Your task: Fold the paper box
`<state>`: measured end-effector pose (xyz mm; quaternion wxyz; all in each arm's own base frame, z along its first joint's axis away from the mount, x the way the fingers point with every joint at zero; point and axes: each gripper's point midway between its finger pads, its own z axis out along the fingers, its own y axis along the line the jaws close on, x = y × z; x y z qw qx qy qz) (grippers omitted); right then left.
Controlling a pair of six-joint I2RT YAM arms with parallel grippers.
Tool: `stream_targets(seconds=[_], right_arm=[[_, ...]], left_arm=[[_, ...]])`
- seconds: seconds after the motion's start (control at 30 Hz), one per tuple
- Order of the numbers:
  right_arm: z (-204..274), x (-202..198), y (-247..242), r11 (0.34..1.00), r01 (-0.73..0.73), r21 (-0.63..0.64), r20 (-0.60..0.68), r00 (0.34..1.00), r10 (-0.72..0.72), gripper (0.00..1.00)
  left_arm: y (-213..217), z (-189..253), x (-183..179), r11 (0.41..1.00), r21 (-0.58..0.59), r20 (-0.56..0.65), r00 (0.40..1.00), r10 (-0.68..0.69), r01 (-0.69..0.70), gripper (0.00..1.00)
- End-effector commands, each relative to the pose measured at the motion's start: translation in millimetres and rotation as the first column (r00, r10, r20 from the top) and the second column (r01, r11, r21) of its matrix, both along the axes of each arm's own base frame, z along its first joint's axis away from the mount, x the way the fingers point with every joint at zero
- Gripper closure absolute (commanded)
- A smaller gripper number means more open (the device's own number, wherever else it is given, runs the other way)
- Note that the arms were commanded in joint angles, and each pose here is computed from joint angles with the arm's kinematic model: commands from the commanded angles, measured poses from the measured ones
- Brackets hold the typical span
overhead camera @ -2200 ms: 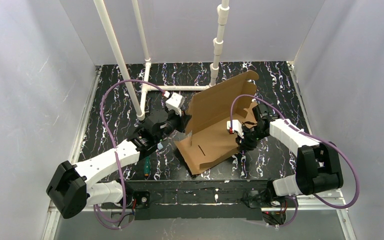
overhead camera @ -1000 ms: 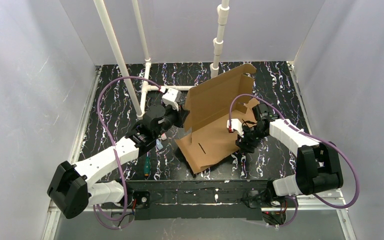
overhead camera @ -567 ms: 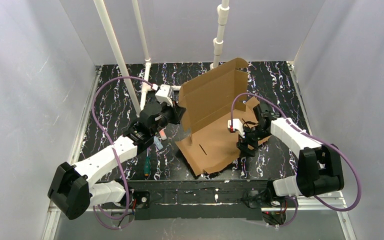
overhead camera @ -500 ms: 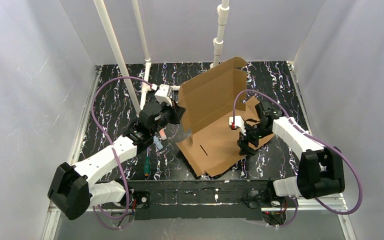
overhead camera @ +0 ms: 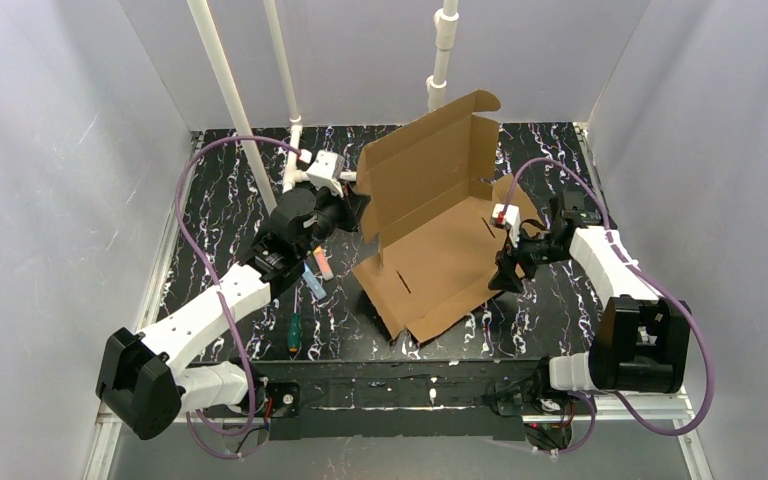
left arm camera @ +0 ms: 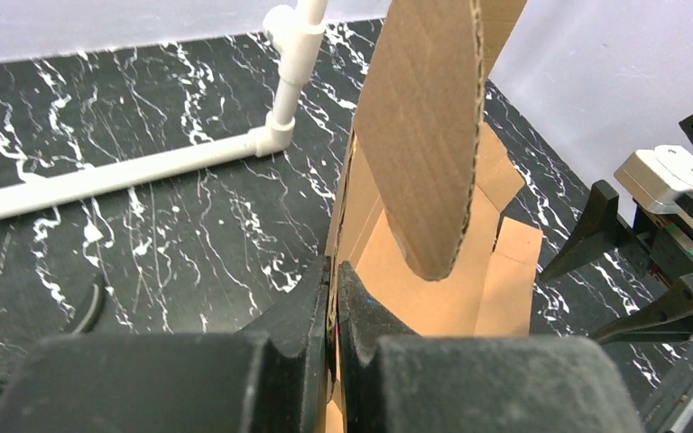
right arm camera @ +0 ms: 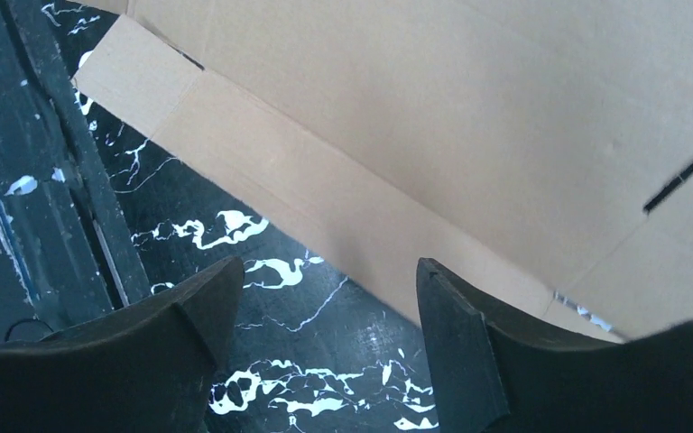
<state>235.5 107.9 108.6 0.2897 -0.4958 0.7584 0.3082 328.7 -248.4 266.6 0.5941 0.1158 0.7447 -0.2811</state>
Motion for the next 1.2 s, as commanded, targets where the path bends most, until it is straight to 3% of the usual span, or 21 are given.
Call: stream_targets(seconds=[0.0,0.33,0.43,0.5,0.57,0.63,0.87,1.17], right_arm=[[12.2,19.8,-4.0,0.992,0.112,0.049,-0.006,0.994,-0.112,0.22],[12.4,64.9,-41.4,0.921,0.388,0.037,0.044,0.920,-0.390,0.22],[5.6,87.2,-70.0,0.807,0.591,0.008,0.039,0.806,-0.591,0.22],[-6.0,97.7,-93.0,0.669,0.743,-0.009,0.014,0.669,-0.743,0.23],[-19.3,101.5,-111.0,0.554,0.831,-0.046,-0.009,0.554,-0.832,0.23],[-32.6,101.1,-121.2,0.492,0.866,-0.086,-0.045,0.490,-0.870,0.22],[-66.2,95.2,-115.7,0.484,0.864,-0.141,-0.204,0.453,-0.868,0.21],[-78.1,111.1,-90.0,0.523,0.851,-0.051,-0.376,0.469,-0.800,0.30]], left_arm=[[5.1,33.3,11.3,1.000,0.029,0.117,0.993,0.009,-0.012,1.00],[2.7,48.1,12.0,0.994,0.106,0.207,0.977,-0.047,0.025,1.00],[2.8,46.9,11.3,0.995,0.102,0.202,0.978,-0.046,0.026,1.00],[3.6,40.7,9.7,0.995,0.094,0.184,0.982,-0.043,0.026,1.00],[5.1,32.8,7.9,0.996,0.086,0.161,0.986,-0.034,0.021,1.00],[7.0,26.7,5.3,0.997,0.078,0.144,0.989,-0.028,0.017,1.00],[10.0,21.5,-2.4,0.998,0.056,0.127,0.991,-0.028,0.021,1.00],[11.1,22.0,-6.9,0.999,0.043,0.126,0.991,-0.033,0.028,1.00]])
